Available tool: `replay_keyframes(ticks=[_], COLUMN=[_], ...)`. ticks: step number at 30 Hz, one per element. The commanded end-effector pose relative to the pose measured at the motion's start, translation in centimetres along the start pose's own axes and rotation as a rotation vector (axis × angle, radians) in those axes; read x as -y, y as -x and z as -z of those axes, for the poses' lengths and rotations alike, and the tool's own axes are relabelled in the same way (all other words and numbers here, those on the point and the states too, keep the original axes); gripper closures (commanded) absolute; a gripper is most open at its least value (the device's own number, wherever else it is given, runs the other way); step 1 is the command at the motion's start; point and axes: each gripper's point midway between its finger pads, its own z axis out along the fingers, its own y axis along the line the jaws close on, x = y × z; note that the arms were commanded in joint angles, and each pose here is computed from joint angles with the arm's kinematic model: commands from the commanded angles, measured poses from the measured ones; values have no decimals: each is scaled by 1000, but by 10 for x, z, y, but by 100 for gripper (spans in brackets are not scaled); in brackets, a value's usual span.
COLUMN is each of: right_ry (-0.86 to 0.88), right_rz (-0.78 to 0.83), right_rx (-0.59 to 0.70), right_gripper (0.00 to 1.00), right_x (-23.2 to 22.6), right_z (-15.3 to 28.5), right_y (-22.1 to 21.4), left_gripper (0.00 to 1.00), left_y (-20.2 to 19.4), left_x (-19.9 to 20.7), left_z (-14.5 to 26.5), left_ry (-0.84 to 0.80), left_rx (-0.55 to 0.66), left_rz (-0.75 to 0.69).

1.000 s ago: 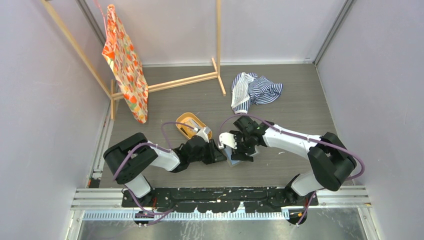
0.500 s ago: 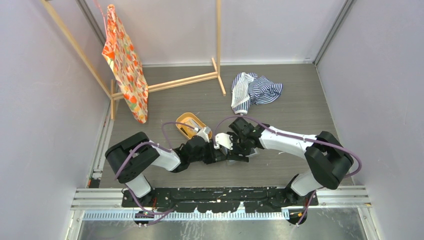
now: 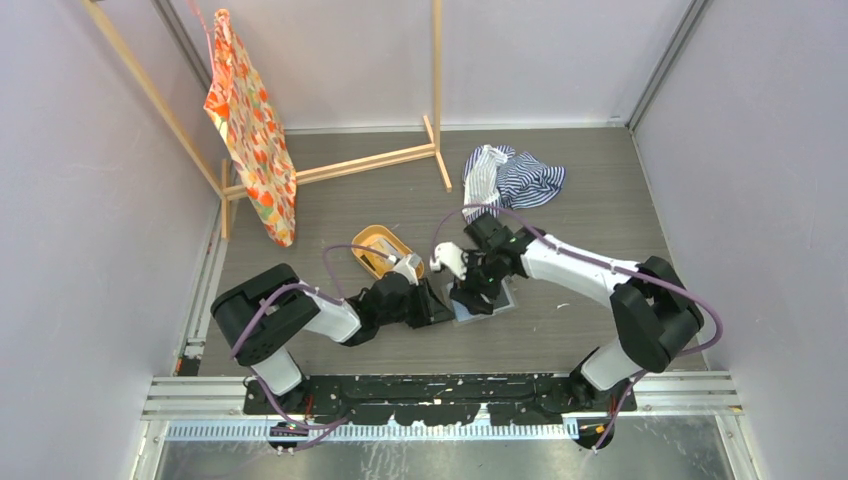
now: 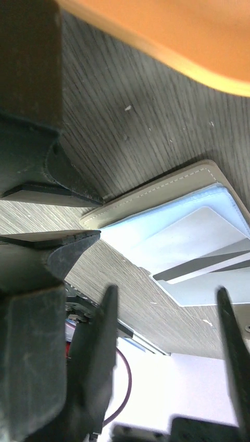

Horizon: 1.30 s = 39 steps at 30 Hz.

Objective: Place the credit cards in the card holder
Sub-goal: Insert the credit card into the card holder.

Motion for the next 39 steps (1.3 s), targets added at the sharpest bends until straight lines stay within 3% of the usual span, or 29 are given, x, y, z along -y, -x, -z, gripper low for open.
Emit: replay_keyframes(ticks=[1,4,7,12,17,25,39], right_ry=[98,156,123,60,229,296,355], right_rz=[-219,-310,-288,-219,-466,-743,-909], right_rx=[162,173,117,81,149,196,106], right_gripper=[26,33,38,33,43,44,45], right_x=[6,2,8,21,17,34,42], right_z=[37,44,41,34,40,32,5], right_y=[21,19,5,-11,10,15,-4], left_gripper=[75,76,76,77,78,84,87], left_y=[3,9,16,26,33,33,26], left_x=[-4,3,12,26,42,48,8], left_z=[9,13,17,18,5,-21,-33], left_ry=[22,19,9,-4,-39,-69,42], left_rx=[26,46,66,81,80,56,45], left_rz=[-35,-50,-66,-99,-124,-127,-120])
